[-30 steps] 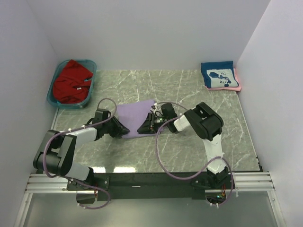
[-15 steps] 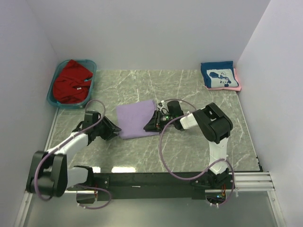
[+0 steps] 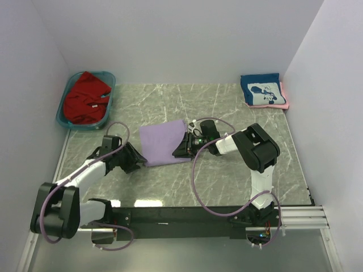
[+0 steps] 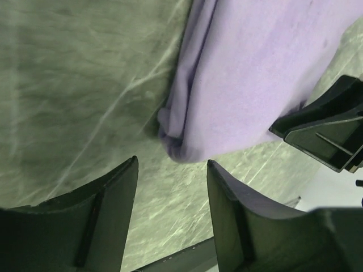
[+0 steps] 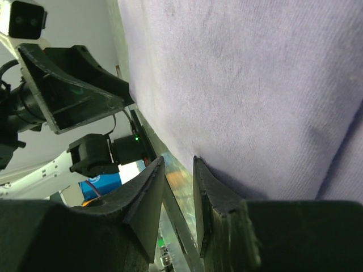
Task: Fold and stack the t-shirts
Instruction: Neatly place the folded tshirt to the corner
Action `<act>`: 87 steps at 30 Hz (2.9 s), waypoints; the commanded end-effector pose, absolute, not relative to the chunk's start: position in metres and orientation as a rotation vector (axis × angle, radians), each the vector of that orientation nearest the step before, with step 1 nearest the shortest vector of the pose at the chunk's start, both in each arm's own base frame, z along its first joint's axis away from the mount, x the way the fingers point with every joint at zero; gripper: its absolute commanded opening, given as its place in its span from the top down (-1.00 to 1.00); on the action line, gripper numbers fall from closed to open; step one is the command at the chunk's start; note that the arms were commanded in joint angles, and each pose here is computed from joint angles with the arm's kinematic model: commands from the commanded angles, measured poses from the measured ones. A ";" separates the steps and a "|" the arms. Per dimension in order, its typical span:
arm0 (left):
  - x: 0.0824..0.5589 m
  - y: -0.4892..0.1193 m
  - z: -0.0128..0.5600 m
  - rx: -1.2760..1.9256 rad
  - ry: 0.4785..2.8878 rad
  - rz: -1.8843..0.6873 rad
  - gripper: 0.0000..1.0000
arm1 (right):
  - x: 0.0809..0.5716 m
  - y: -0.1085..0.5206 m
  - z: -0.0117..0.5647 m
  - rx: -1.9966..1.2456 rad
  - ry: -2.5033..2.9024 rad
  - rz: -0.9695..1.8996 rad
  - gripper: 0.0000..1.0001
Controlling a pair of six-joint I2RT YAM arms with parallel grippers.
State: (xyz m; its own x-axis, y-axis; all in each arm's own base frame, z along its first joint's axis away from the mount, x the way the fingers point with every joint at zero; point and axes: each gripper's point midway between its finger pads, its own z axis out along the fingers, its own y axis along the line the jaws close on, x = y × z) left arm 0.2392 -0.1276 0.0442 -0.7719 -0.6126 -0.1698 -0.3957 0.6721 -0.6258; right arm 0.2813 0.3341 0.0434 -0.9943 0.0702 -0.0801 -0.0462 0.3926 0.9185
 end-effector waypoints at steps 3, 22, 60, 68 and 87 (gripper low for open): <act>0.257 -0.152 0.054 -0.674 2.468 -0.972 -0.11 | 0.283 0.339 0.045 -0.047 2.501 1.677 0.31; 0.264 -0.168 0.105 -0.545 2.371 -0.976 0.01 | 0.287 0.341 0.072 -0.118 2.431 1.690 0.31; 0.435 -0.124 0.051 -0.802 2.427 -0.752 -0.02 | 0.476 0.325 0.074 0.243 2.257 1.592 0.31; 0.431 -0.123 0.048 -0.796 2.455 -0.748 -0.11 | 0.482 0.291 0.068 0.333 2.235 1.578 0.31; 0.305 -0.266 0.148 0.313 2.289 -0.176 -0.22 | 0.334 0.133 0.117 0.217 2.447 0.567 -0.59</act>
State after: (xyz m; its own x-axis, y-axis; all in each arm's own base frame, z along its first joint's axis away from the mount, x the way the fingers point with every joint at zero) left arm 0.3136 -0.2799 0.1622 -0.6969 0.0296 -0.7166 0.2772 0.9326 -0.2310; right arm 0.3654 0.1774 0.1574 -0.7627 0.3286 -0.5571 -0.1053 0.7868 0.6082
